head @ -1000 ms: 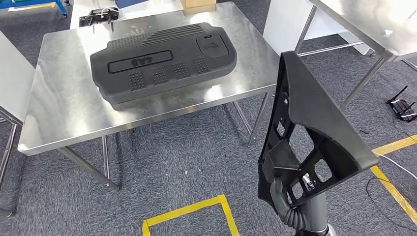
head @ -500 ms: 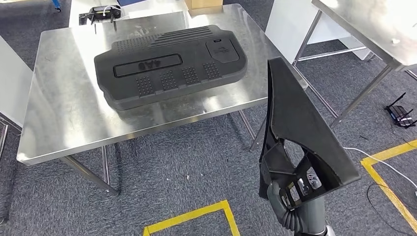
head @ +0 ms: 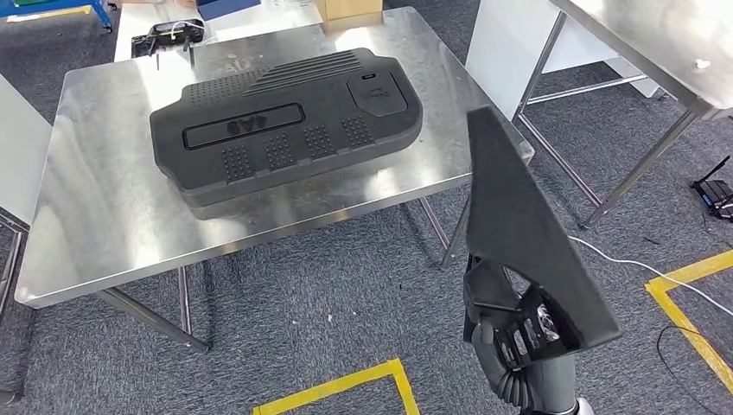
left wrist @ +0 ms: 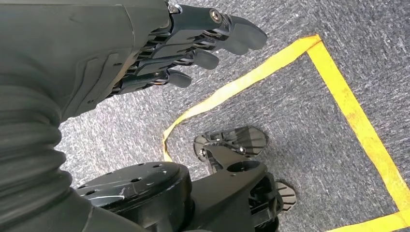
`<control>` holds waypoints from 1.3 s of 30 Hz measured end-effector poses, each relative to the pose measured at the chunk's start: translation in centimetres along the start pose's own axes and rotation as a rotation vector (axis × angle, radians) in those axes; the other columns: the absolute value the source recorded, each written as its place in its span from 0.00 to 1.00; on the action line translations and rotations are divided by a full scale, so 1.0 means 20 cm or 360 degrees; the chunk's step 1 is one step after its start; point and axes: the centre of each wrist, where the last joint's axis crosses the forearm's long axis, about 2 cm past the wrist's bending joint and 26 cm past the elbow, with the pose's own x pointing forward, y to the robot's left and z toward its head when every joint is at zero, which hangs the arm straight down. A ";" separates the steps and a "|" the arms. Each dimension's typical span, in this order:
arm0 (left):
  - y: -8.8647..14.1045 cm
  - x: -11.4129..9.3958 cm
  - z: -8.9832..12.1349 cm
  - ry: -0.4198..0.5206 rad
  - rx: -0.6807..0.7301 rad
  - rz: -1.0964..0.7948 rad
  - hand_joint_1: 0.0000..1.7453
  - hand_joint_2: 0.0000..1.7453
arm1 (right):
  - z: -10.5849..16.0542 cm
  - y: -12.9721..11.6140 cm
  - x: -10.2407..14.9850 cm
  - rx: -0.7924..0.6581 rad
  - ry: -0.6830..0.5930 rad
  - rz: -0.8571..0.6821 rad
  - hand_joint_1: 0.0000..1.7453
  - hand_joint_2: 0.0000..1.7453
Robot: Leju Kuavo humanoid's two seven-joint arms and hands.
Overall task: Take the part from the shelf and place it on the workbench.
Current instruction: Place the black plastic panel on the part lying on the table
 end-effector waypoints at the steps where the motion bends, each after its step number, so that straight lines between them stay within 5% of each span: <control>1: 0.00 0.00 0.00 0.0000 0.0001 -0.0001 0.00 1.00 | 0.00 0.00 0.00 -0.0002 -0.0001 0.0003 1.00 1.00; 39: 0.00 0.00 0.00 0.0022 0.0014 -0.0011 0.00 1.00 | 0.02 0.00 0.00 0.0019 0.0022 0.0063 1.00 1.00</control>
